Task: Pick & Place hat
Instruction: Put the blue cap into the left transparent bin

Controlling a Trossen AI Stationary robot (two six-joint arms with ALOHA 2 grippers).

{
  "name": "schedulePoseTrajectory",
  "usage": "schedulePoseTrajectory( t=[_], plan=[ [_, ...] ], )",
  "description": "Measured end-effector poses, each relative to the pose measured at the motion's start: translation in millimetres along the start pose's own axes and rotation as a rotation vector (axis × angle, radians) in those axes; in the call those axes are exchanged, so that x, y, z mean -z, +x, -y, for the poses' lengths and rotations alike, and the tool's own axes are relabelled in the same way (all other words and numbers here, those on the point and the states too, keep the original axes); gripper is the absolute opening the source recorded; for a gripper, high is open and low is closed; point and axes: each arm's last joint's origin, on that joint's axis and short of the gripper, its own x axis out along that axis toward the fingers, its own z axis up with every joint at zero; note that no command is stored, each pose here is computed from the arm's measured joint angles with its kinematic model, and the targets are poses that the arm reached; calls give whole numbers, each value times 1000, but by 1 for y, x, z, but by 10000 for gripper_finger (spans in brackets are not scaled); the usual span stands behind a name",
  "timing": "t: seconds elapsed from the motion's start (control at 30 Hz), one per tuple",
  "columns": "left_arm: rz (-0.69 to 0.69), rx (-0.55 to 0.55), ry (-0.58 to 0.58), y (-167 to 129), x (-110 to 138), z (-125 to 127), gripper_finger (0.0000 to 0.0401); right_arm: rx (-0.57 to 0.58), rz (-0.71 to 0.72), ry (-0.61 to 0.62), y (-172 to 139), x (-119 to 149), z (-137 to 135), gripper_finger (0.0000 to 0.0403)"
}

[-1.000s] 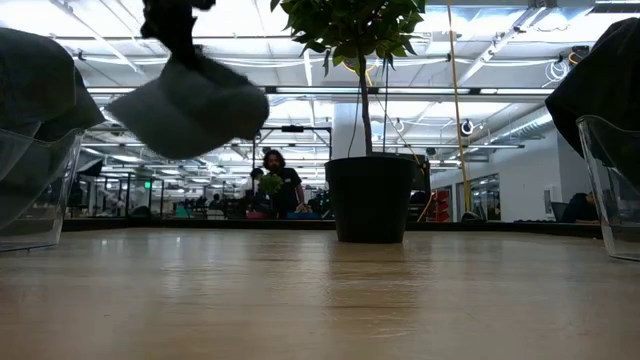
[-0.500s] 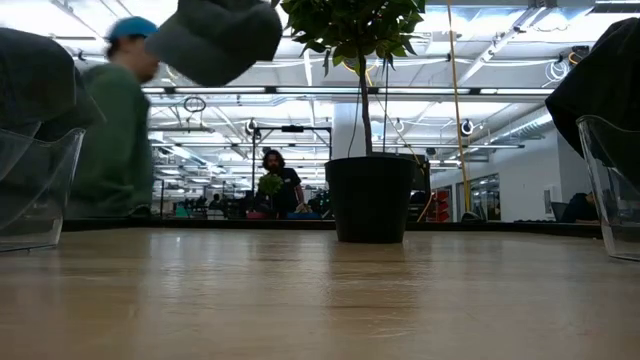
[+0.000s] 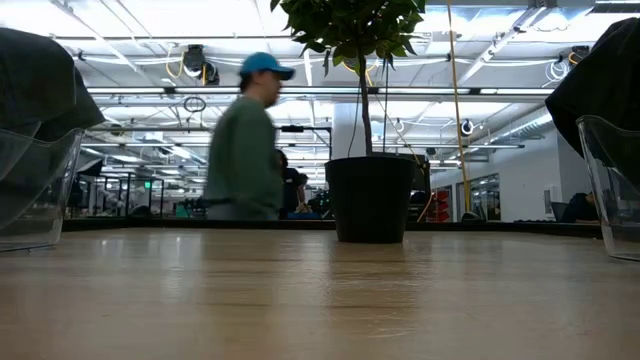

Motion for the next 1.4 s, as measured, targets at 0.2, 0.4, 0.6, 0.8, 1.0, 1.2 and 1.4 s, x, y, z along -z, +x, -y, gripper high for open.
schedulePoseTrajectory(
  t=[0.2, 0.4, 0.6, 0.8, 1.0, 1.2, 1.4],
  plan=[
    [154, 92, -13, -7, -18, 11, 4, 5, 43, 29, 0, -4, 0, 281],
    [253, 176, -41, 4, -27, 31, 4, 22, 70, 42, 6, -5, -1, 279],
    [282, 269, -48, 16, -27, 57, 4, 23, 70, 42, 15, -2, -3, 279],
    [303, 329, -49, 29, -25, 82, 4, 42, 65, 65, 19, 0, -3, 287],
    [345, 255, -21, 41, -25, 96, 4, -29, 57, 97, 21, 1, -10, 287],
    [354, 239, -10, 58, -19, 112, 3, -35, 54, 102, 24, 2, -10, 265],
    [358, 212, 4, 64, -17, 118, 3, -57, 52, 119, 23, 2, -11, 179]
  ],
)
